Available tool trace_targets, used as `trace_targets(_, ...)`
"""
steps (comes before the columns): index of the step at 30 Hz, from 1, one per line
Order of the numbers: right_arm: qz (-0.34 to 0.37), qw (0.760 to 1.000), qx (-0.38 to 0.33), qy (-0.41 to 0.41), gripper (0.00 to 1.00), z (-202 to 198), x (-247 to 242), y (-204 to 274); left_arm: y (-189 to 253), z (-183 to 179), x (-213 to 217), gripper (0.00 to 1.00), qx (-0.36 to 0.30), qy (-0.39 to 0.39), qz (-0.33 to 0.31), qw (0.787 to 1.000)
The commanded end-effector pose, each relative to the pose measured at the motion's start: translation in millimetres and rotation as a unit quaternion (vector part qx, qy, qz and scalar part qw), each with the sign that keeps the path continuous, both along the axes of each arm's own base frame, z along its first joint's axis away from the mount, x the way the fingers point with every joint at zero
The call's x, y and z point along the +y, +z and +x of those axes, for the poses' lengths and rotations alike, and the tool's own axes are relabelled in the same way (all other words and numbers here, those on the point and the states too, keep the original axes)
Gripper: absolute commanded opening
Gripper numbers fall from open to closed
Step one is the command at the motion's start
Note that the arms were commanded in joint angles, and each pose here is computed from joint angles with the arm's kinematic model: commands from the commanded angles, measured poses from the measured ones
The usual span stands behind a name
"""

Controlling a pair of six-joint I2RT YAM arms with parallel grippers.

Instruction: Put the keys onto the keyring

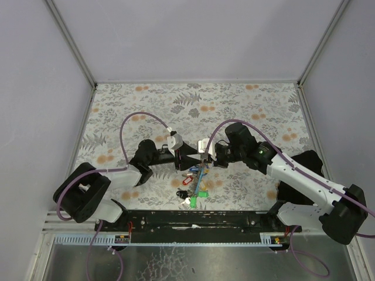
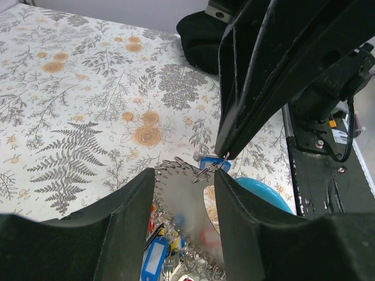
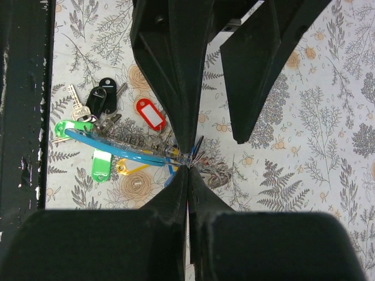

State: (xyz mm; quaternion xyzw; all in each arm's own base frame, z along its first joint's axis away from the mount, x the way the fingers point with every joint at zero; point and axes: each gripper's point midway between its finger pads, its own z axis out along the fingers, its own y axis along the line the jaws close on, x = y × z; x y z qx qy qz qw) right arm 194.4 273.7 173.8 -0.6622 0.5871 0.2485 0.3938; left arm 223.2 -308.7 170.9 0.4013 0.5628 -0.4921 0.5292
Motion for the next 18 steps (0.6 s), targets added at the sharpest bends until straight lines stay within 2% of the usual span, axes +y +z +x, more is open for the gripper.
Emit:
trace_targets(1,0.034,0.999,-0.021,0.029,0.0,-2.0,13.3,27.8,-1.1,-3.3,-3.9,0.45,-0.033,-0.037,0.016,0.999)
trace_targets(5,0.035,0.999,-0.019,0.034,0.0,-3.3,14.7,28.2,-0.9,-8.6,-6.3,0.44,-0.029,-0.056,0.015,0.998)
trace_targets(18,0.036,0.998,-0.009,0.045,0.0,-7.0,17.1,28.5,8.2,-17.7,-9.7,0.33,-0.026,-0.089,0.002,0.996)
